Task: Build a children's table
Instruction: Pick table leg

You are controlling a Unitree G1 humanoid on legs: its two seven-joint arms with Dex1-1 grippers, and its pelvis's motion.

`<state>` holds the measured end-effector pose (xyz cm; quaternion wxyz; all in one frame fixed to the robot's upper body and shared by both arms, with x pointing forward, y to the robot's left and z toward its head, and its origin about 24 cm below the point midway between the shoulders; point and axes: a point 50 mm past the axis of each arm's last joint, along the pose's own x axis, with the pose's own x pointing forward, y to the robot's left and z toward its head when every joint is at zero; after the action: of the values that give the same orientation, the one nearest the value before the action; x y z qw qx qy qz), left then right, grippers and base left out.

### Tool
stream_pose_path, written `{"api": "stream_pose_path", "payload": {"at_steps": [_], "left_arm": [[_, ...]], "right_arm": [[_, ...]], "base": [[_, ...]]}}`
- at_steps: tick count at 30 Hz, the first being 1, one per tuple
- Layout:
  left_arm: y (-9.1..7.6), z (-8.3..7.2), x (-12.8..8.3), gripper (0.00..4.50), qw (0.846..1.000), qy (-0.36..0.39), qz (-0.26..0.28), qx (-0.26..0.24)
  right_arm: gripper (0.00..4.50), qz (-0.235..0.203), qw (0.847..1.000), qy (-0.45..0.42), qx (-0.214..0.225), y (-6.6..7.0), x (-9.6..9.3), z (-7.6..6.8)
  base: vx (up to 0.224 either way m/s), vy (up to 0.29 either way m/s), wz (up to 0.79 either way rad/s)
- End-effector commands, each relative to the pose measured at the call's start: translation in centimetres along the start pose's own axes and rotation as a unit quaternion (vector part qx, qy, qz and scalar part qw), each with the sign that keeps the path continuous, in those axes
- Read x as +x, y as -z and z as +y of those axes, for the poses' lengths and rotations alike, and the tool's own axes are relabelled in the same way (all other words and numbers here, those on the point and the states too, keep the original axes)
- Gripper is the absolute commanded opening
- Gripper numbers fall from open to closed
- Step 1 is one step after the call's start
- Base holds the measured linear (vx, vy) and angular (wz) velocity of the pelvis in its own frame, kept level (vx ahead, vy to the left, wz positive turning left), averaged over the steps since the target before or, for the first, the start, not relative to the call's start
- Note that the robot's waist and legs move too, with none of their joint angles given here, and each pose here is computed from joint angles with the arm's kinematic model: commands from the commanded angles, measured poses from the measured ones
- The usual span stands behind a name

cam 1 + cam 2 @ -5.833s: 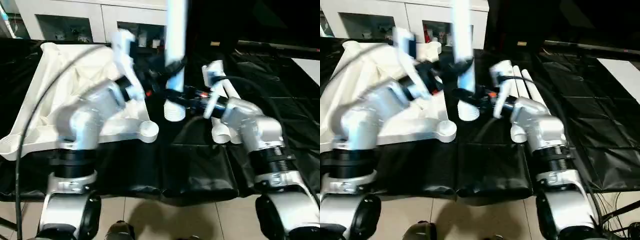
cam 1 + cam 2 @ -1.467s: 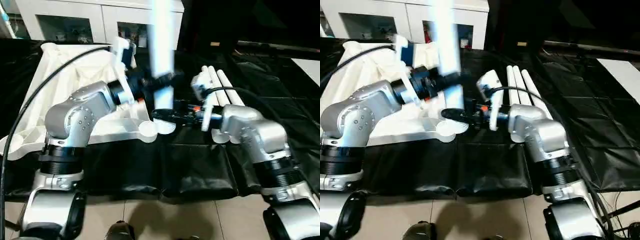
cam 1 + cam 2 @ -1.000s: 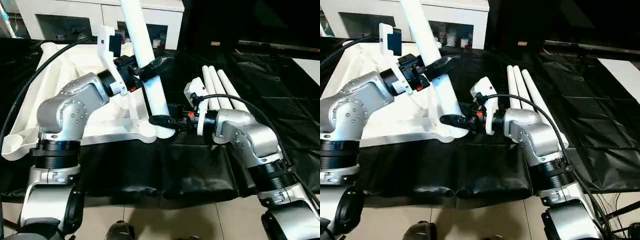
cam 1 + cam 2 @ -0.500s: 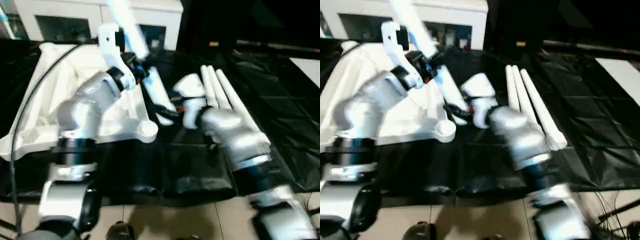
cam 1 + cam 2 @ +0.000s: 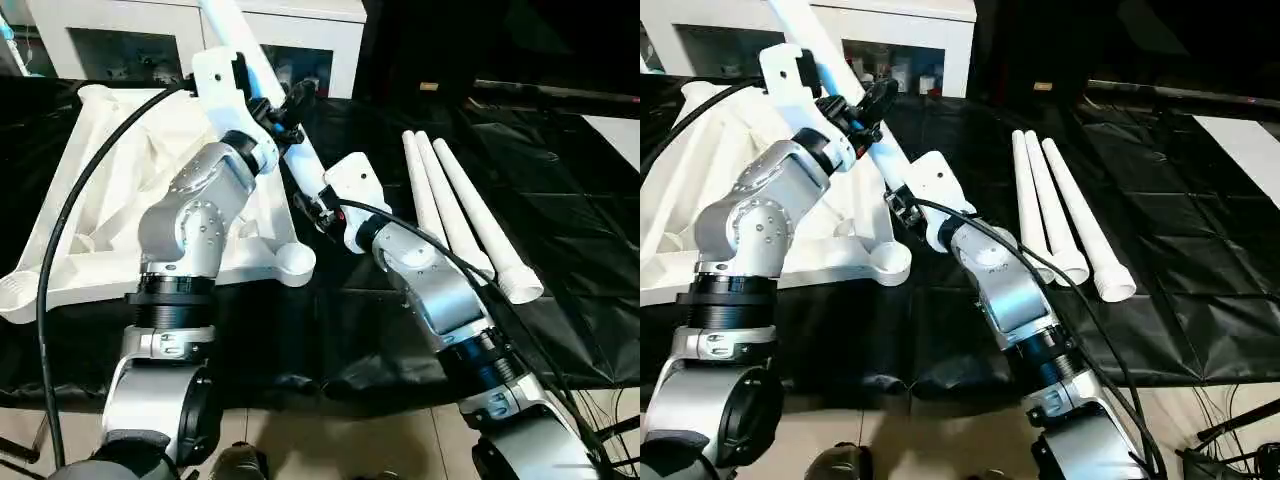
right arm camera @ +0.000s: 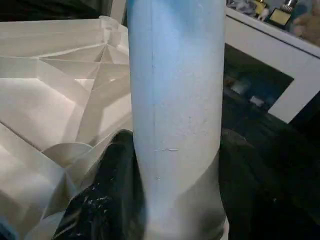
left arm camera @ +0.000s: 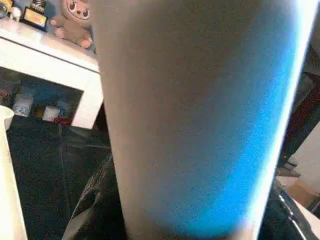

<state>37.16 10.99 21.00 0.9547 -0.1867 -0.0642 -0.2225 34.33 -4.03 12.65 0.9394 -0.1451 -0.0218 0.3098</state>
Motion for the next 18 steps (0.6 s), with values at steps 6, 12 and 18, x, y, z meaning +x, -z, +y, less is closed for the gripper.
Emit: {"api": "stream_pose_path", "payload": {"at_steps": [6, 12, 18], "left_arm": [[-0.7, -0.3, -0.2, 1.76, 0.996, 0.074, 0.02, 0.034], [-1.1, -0.7, -1.0, 1.75, 0.985, 0.156, 0.054, 0.057], [-1.7, -1.4, -2.1, 1.75, 0.964, 0.247, 0.086, 0.044]], "right_arm": [[3.04, -0.077, 0.989, -0.051, 0.118, -2.4, -0.4, -1.4], [3.42, -0.069, 0.981, -0.107, 0.145, -2.8, -1.2, -3.7], [3.51, -0.042, 0.961, -0.21, 0.173, -2.9, -2.6, -4.9]], "base": [[0.0, 0.0, 0.0], [0.0, 0.0, 0.0], [0.0, 0.0, 0.0]]}}
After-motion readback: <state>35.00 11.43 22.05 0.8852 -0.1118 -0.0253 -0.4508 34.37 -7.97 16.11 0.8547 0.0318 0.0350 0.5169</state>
